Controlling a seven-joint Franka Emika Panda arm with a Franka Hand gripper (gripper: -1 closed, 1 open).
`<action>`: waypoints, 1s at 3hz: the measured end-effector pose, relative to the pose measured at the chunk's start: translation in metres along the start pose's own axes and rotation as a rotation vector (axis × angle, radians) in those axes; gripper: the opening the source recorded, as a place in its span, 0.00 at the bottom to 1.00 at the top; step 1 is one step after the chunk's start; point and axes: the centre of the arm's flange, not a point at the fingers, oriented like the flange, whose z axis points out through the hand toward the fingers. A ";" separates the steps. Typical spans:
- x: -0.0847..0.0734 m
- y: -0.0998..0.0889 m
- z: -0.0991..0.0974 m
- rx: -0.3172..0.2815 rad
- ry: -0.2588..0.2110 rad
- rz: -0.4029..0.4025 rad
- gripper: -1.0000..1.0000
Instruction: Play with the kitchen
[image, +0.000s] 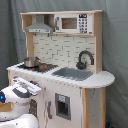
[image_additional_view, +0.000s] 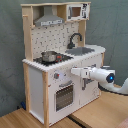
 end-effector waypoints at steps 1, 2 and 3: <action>0.000 0.000 0.000 0.004 0.002 0.114 0.00; -0.001 0.000 0.000 0.006 0.001 0.233 0.00; -0.001 0.000 0.000 0.006 0.001 0.343 0.00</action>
